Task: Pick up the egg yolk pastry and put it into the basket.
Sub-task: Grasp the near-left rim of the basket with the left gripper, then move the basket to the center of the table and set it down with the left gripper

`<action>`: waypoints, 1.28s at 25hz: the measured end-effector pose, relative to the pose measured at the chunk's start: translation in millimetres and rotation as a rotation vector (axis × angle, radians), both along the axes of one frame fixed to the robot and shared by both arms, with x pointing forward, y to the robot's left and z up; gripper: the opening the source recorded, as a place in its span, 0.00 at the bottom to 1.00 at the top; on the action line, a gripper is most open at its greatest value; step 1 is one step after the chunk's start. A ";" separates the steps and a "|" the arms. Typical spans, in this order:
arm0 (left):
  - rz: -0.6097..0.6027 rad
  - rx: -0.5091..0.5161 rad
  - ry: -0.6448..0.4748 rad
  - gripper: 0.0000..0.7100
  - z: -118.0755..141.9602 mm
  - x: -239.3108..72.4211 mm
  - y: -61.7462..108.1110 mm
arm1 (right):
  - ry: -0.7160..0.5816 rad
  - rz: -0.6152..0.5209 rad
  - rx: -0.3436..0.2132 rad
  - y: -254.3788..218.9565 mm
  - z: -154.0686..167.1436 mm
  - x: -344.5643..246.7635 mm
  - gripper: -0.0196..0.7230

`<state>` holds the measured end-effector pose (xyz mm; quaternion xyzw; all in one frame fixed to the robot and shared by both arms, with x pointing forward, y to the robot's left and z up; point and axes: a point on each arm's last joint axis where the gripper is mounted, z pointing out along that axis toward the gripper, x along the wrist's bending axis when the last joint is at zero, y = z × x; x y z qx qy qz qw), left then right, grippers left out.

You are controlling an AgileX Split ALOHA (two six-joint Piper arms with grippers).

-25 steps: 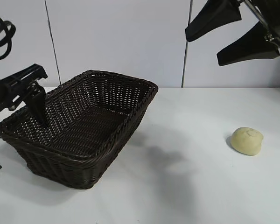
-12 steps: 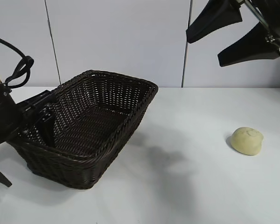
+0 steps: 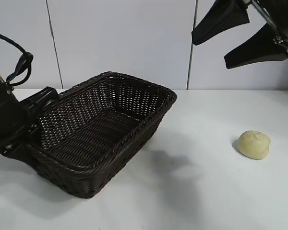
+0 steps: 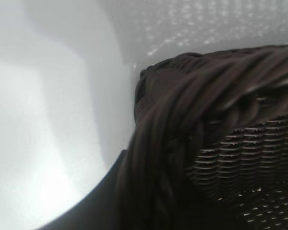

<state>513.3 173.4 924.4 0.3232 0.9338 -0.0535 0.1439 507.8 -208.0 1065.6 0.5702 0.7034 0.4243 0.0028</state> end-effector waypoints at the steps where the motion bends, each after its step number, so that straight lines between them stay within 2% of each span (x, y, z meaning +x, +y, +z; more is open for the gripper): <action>1: 0.004 -0.001 0.001 0.15 0.0 0.1 0.3 | -0.001 0.001 -0.004 -0.1 -0.2 0.0 0.75; 8: 0.013 0.001 0.030 0.14 10.1 8.0 3.5 | -0.003 0.006 -0.017 -0.7 -0.8 -0.2 0.75; 17: -0.117 -0.032 -0.004 0.14 42.4 32.9 7.1 | -0.003 0.007 -0.021 -0.9 -1.0 -0.2 0.75; 23: -0.283 -0.046 -0.062 0.14 52.2 42.7 12.3 | -0.003 0.007 -0.021 -0.9 -1.0 -0.2 0.75; 32: -0.601 0.011 -0.164 0.14 74.6 54.3 7.6 | -0.001 0.010 -0.022 -0.8 -1.1 -0.5 0.75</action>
